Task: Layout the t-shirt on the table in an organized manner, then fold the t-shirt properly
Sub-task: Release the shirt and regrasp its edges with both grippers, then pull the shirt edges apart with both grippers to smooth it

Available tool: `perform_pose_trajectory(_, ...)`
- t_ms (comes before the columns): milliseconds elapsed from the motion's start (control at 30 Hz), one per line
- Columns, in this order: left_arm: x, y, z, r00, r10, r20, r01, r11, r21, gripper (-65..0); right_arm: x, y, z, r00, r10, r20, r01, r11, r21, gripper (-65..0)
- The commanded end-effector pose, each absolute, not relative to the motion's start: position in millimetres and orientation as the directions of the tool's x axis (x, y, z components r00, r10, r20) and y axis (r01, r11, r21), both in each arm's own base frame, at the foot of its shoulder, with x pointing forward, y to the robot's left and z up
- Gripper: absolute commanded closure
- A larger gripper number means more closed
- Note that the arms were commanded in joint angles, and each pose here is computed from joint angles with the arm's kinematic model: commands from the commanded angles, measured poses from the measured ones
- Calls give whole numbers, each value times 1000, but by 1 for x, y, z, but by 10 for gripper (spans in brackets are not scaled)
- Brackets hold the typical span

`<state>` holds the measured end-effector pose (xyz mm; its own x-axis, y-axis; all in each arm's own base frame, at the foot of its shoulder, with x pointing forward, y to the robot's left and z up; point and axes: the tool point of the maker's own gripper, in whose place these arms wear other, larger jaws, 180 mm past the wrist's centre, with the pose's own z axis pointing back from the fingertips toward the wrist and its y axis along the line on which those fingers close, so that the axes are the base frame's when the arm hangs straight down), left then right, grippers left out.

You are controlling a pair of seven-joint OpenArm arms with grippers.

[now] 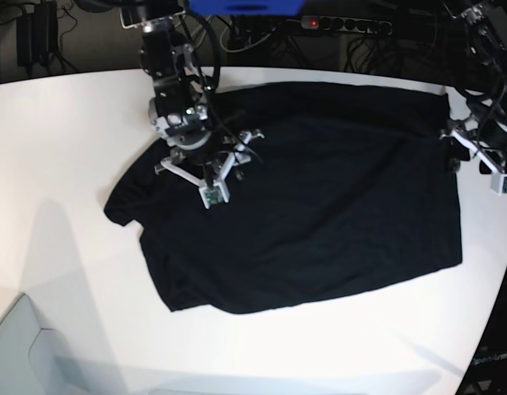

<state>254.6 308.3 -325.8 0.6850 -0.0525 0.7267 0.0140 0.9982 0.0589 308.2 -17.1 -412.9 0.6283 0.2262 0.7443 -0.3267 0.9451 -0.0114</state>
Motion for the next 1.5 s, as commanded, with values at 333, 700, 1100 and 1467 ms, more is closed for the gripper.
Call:
perform_pose_trajectory(333, 261, 310, -315, 656, -64, 752, 18, 997, 69, -413, 324, -15, -394, 573, 211, 792, -324, 946, -17, 0)
perform_pose_trajectory(700, 277, 283, -316, 635, -63, 770, 66, 997, 27, -414, 311, -62, -314, 426, 146, 893, -203, 977, -63, 0)
perform_pose_trajectory(1100, 318, 249, -331, 621, 41, 782, 85, 989, -119, -414, 251, -219, -328, 518, -6, 855, 201, 973, -114, 0)
perform_pose_trajectory(1467, 327, 213, -348, 656, 8, 755, 172, 972, -160, -414, 191, -271, -367, 610, -152, 778, 354, 930, -96, -14)
